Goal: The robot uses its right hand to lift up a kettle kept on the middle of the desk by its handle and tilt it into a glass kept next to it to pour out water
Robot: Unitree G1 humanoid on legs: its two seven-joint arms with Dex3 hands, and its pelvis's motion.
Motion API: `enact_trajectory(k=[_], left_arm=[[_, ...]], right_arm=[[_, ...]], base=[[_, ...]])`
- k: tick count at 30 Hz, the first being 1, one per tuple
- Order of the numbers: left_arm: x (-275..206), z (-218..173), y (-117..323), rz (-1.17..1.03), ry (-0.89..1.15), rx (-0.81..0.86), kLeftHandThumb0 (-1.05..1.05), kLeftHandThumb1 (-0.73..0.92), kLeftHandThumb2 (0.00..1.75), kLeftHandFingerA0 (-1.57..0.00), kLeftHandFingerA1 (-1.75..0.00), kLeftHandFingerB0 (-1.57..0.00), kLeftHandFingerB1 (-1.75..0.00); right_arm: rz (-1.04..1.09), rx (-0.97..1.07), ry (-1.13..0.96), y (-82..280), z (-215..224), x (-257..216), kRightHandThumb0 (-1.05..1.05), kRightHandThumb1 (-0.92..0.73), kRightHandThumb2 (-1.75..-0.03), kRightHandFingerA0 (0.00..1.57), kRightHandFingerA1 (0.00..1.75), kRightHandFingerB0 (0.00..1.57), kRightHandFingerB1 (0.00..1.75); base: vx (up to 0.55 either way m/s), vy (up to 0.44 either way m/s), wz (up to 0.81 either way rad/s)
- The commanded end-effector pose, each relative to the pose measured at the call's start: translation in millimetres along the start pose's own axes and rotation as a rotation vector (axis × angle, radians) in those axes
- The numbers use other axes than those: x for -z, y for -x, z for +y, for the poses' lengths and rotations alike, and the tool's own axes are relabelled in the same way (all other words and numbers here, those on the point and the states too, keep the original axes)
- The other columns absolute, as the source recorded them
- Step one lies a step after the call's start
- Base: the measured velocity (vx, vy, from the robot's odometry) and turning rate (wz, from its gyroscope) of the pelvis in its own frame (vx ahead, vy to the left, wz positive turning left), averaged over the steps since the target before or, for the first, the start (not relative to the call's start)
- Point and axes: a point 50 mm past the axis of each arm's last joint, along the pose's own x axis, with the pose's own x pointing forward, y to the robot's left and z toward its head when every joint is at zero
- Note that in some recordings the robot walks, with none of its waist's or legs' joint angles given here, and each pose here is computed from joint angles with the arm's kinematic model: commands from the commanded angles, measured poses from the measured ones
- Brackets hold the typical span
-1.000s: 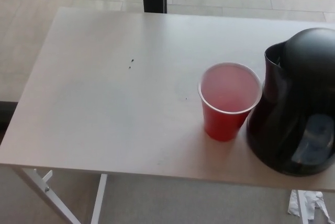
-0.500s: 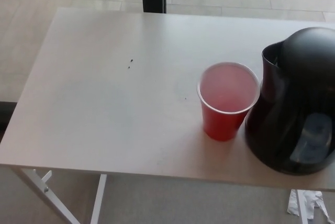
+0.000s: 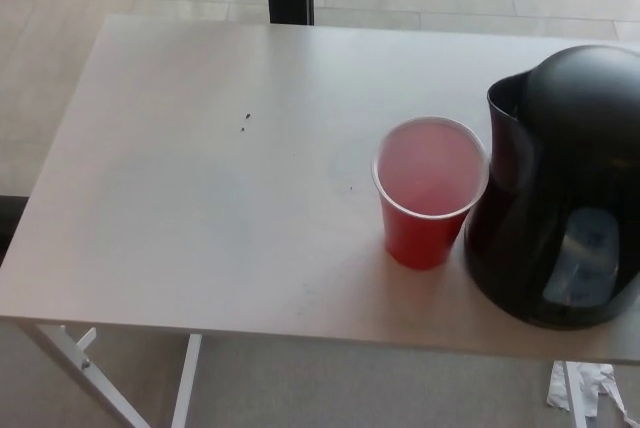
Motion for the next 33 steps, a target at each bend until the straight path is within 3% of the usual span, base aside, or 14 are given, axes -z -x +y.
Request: enact_trajectory(k=[1,2,9,10,16,17,18,21,23,24,26,27,29,33], left_arm=[[-6.2,3.6,-1.0,-0.023,-0.020,-0.009,-0.76,0.62,0.60,-0.88,-0.57,-0.72,-0.51],[-6.2,3.7,-0.9,-0.024,-0.015,-0.003,-0.77,0.63,0.60,-0.87,-0.57,-0.71,-0.52],[-5.1,5.7,-0.4,-0.016,-0.035,-0.015,-0.74,0.50,0.96,-0.87,-0.67,-0.63,-0.61],[-5.2,5.7,-0.4,-0.019,-0.037,-0.013,-0.75,0.64,0.60,-0.89,-0.58,-0.70,-0.52],[-6.7,7.1,-0.8,-0.019,-0.019,-0.014,-0.79,0.48,0.82,-0.89,-0.64,-0.67,-0.60],[-6.9,7.2,-0.7,-0.020,-0.015,-0.011,-0.73,0.49,0.95,-0.88,-0.68,-0.62,-0.62],[-7.4,7.3,-0.8,-0.022,-0.017,-0.011,-0.76,0.63,0.60,-0.91,-0.59,-0.70,-0.52],[-9.1,7.2,-1.3,-0.025,-0.023,-0.013,-0.76,0.63,0.60,-0.91,-0.58,-0.69,-0.52],[-10.3,7.0,-1.9,-0.024,-0.019,-0.015,-0.76,0.63,0.60,-0.91,-0.59,-0.71,-0.53],[-10.9,7.1,-2.0,-0.025,-0.020,-0.013,-0.74,0.49,0.95,-0.87,-0.67,-0.63,-0.61],[-11.9,7.2,-2.2,-0.029,-0.023,-0.010,-0.75,0.64,0.60,-0.88,-0.58,-0.69,-0.52],[-13.1,7.0,-2.2,-0.039,-0.025,-0.004,-0.72,0.50,0.96,-0.86,-0.68,-0.62,-0.62],[-13.9,7.0,-2.4,-0.040,-0.023,-0.004,-0.75,0.64,0.60,-0.88,-0.57,-0.70,-0.52],[-15.6,5.8,-2.7,-0.045,-0.030,0.003,-0.75,0.64,0.60,-0.88,-0.57,-0.68,-0.52]], right_arm=[[-0.134,-0.094,0.250,2.7,6.6,-12.8,-0.07,-0.49,-1.18,1.23,1.45,1.09,1.35],[-0.134,-0.090,0.256,3.4,6.0,-13.5,-0.07,-0.49,-1.22,0.92,1.75,0.78,1.74],[-0.123,-0.034,0.155,2.5,-0.8,-10.2,-0.05,-0.63,-0.99,0.93,1.75,0.77,1.69],[-0.119,-0.024,0.143,1.2,-1.2,-12.8,0.00,-0.60,-1.04,0.95,1.75,0.79,1.67],[-0.160,-0.028,0.168,-5.8,-0.8,-27.3,-0.08,-0.49,-1.19,0.94,1.75,0.78,1.67],[-0.165,-0.029,0.182,-6.9,-0.7,-30.0,-0.20,-0.69,-0.76,0.93,1.75,0.77,1.67],[-0.196,-0.039,0.195,-8.7,-0.2,-34.7,-0.14,-0.67,-0.78,0.95,1.75,0.77,1.70],[-0.244,-0.043,0.239,-12.1,1.2,-47.1,-0.18,-0.68,-0.76,0.92,1.75,0.79,1.69],[-0.289,-0.038,0.272,-18.4,2.0,-61.3,-0.08,-0.46,-1.22,0.91,1.75,0.75,1.73],[-0.288,-0.033,0.295,-19.9,2.4,-66.4,-0.15,-0.44,-1.21,1.23,1.45,1.08,1.36],[-0.306,-0.042,0.290,-21.4,3.6,-72.0,-0.07,-0.40,-1.37,0.92,1.75,0.82,1.70],[-0.326,-0.050,0.293,-23.2,5.2,-79.0,-0.12,-0.42,-1.42,1.00,1.75,0.85,1.56],[-0.319,-0.051,0.317,-24.0,7.7,-89.3,-0.12,-0.42,-1.36,0.97,1.75,0.86,1.60],[-0.344,-0.070,0.298,-25.0,10.4,-97.9,-0.10,-0.41,-1.36,0.94,1.75,0.84,1.61]], base=[[0.00,0.000,0.00],[0.00,0.000,0.00],[0.00,0.000,0.00],[0.00,0.000,0.00],[0.00,0.000,0.00],[0.00,0.000,0.00],[0.00,0.000,0.00],[0.00,0.000,0.00],[0.00,0.000,0.00],[0.00,0.000,0.00],[0.00,0.000,0.00],[0.00,0.000,0.00],[0.00,0.000,0.00],[0.00,0.000,0.00]])
